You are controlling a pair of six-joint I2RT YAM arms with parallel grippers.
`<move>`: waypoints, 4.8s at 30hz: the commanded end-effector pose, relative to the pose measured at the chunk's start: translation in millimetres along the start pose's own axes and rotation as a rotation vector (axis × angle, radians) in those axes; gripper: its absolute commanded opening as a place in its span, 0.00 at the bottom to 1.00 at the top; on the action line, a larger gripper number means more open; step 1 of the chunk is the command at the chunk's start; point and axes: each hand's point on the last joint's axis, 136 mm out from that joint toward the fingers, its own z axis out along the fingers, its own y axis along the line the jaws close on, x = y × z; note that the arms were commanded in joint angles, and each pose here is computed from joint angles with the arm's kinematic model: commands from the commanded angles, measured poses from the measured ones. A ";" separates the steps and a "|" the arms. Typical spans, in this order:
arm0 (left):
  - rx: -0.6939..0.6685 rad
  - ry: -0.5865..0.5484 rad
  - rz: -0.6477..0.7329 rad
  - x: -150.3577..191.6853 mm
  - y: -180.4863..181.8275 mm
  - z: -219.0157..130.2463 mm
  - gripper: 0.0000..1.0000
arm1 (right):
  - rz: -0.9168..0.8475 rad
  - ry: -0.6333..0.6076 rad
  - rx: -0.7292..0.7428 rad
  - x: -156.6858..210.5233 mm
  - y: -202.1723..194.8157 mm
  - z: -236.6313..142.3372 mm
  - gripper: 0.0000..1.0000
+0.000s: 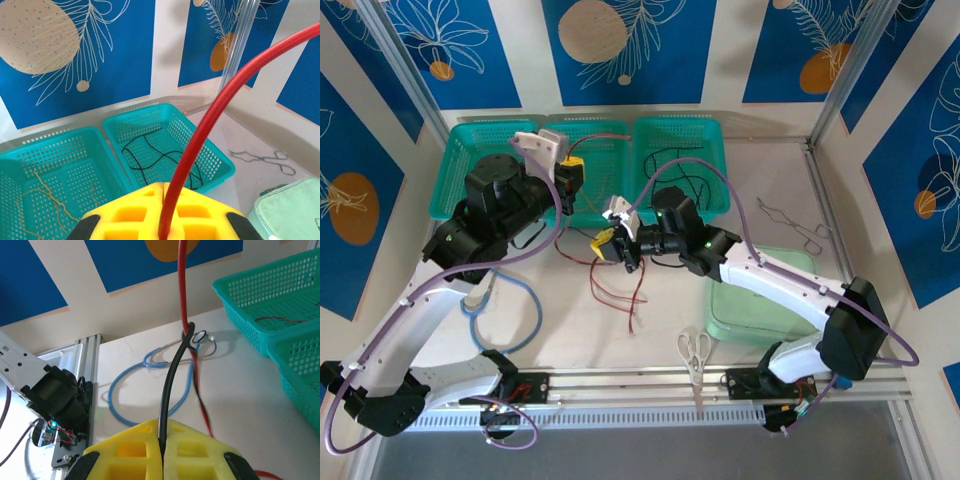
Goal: Untangle the cables
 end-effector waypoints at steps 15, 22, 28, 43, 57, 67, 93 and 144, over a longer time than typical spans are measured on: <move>-0.025 -0.029 -0.014 -12.2 3.4 -7.0 0.00 | -0.040 -0.084 0.069 -35.7 -5.1 -48.8 0.00; -0.011 -0.020 -0.023 -11.9 0.4 0.8 0.00 | -0.017 -0.092 0.092 -32.4 -12.3 -62.2 0.00; 0.007 -0.015 -0.027 -11.4 -3.2 8.6 0.00 | -0.001 -0.094 0.096 -31.0 -10.7 -70.7 0.00; -0.059 -0.005 -0.039 4.7 10.9 13.1 0.00 | 0.017 -0.128 0.219 -37.1 -34.7 -89.6 0.00; -0.092 0.084 -0.087 19.4 31.2 10.8 0.00 | 0.068 -0.151 0.477 -59.5 -81.0 -132.9 0.00; -0.081 0.116 -0.171 27.2 47.6 27.5 0.00 | 0.169 -0.180 0.672 -65.9 -119.5 -163.3 0.00; -0.228 0.172 -0.273 57.3 114.1 12.1 0.00 | 0.198 -0.226 0.848 -84.1 -147.1 -222.7 0.00; -0.388 -0.062 -0.350 -6.8 182.8 -67.4 0.00 | 0.310 -0.467 1.043 -98.5 -151.1 -365.6 0.00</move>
